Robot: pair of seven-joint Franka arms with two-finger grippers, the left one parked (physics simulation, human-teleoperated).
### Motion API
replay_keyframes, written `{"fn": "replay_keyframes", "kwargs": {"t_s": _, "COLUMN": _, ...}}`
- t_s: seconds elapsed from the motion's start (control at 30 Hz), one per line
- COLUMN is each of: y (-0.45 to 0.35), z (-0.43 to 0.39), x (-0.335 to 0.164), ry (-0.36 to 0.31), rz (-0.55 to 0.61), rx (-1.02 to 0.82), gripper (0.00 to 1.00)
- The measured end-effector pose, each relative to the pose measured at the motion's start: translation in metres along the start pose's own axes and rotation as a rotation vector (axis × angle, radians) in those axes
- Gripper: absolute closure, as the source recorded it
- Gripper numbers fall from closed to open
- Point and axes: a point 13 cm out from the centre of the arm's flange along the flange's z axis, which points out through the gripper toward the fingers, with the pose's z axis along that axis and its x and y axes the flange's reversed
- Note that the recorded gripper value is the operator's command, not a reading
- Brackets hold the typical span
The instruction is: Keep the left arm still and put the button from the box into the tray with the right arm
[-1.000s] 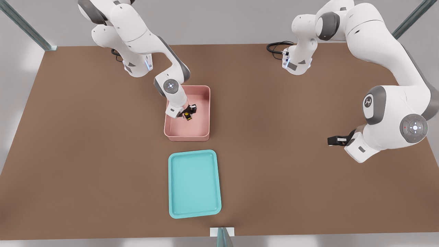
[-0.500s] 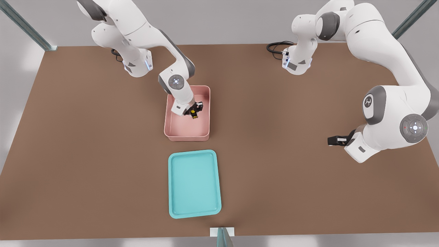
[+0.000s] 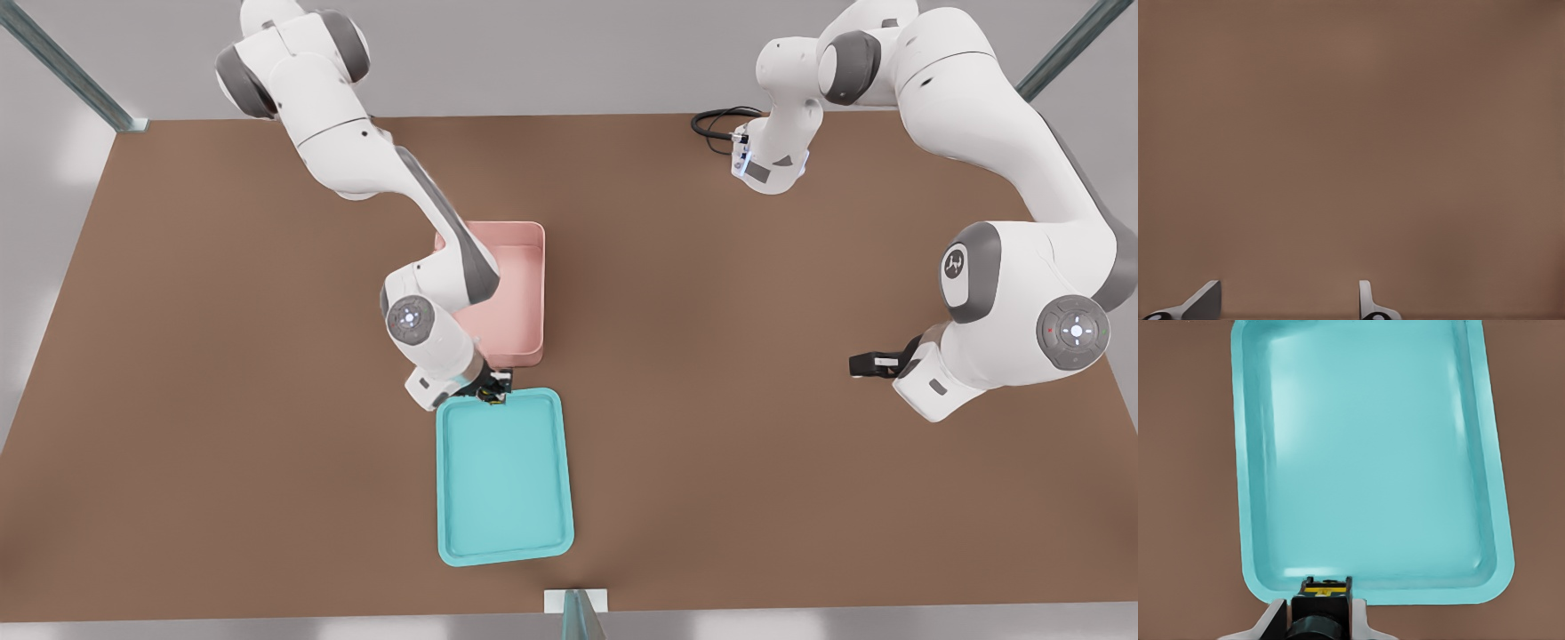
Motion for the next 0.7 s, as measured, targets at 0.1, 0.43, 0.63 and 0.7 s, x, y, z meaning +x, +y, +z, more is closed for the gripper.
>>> {"fn": "replay_keyframes", "kwargs": {"t_s": 0.1, "y": 0.008, "z": 0.033, "x": -0.048, "ry": -0.038, "rz": -0.007, "rx": -0.020, "gripper": 0.60}}
{"fn": "replay_keyframes", "kwargs": {"t_s": 0.43, "y": 0.015, "z": -0.192, "x": -0.101, "ry": -0.181, "rz": -0.067, "rx": -0.067, "gripper": 0.00}}
{"fn": "replay_keyframes", "kwargs": {"t_s": 0.63, "y": -0.223, "z": -0.366, "x": -0.019, "ry": 0.001, "rz": 0.067, "rx": 0.184, "gripper": 0.00}}
{"fn": "replay_keyframes", "kwargs": {"t_s": 0.7, "y": -0.232, "z": -0.355, "x": -0.003, "ry": 0.083, "rz": 0.049, "rx": 0.217, "gripper": 0.00}}
